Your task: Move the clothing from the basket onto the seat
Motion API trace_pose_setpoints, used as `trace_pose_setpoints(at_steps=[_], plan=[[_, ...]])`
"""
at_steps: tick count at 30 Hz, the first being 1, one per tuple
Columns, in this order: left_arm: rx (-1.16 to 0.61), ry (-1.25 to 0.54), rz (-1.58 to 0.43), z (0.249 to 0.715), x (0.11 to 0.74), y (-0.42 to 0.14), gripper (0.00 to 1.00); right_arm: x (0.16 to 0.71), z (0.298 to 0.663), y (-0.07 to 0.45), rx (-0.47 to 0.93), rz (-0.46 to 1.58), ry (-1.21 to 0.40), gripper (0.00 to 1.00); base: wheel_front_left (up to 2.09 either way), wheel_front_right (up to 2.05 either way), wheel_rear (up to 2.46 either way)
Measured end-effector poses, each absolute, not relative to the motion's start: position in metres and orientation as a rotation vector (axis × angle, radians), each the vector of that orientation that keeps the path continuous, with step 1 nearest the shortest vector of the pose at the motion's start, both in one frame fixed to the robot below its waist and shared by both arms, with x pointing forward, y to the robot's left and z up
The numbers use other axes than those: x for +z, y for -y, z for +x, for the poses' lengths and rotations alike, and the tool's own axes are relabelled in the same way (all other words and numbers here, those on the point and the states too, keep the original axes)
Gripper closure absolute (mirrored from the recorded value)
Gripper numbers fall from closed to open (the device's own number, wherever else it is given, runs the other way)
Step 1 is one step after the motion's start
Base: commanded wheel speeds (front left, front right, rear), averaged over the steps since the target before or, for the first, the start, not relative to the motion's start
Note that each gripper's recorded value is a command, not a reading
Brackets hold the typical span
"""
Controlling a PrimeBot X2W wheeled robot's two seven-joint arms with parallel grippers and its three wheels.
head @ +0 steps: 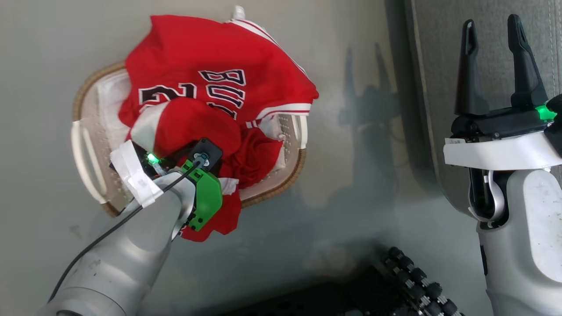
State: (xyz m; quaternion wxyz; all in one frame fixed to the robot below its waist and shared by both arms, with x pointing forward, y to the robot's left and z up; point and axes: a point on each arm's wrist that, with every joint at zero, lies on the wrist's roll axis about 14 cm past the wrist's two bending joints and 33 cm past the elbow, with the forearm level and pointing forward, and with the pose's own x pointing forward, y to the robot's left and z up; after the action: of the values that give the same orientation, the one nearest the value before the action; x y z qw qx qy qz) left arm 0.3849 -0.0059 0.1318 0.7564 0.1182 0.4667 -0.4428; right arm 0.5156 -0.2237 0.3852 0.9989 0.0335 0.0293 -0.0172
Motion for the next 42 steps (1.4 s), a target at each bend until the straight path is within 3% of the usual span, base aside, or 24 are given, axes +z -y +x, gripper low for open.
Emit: trace_pose_setpoints(at_steps=[7,8,9,11,27,42], plan=[[-0.992,-1.065,0.287,0.383,0.106,0.006,0.0,0.37,0.508,0.237,-0.063,0.044,-0.105,0.0,0.0,0.0,0.0],[-0.986,-1.068,0.288,0.384,0.104,0.006,0.05,0.369,0.507,0.238,-0.065,0.041,-0.108,0.0,0.0,0.0,0.0],[-0.976,-1.072,0.286,0.384,0.102,0.006,0.49,0.368,0.507,0.239,-0.068,0.038,-0.111,0.0,0.0,0.0,0.0],[-0.966,-1.072,0.285,0.384,0.101,0.007,1.0,0.368,0.506,0.241,-0.072,0.036,-0.114,0.0,0.0,0.0,0.0],[-0.943,-0.924,0.223,0.402,0.153,0.025,1.0,0.394,0.503,0.243,-0.085,0.032,-0.073,0.0,0.0,0.0,0.0],[-0.873,-0.57,0.126,0.443,0.295,0.04,1.0,0.422,0.449,0.24,-0.099,0.011,-0.102,0.0,0.0,0.0,0.0]])
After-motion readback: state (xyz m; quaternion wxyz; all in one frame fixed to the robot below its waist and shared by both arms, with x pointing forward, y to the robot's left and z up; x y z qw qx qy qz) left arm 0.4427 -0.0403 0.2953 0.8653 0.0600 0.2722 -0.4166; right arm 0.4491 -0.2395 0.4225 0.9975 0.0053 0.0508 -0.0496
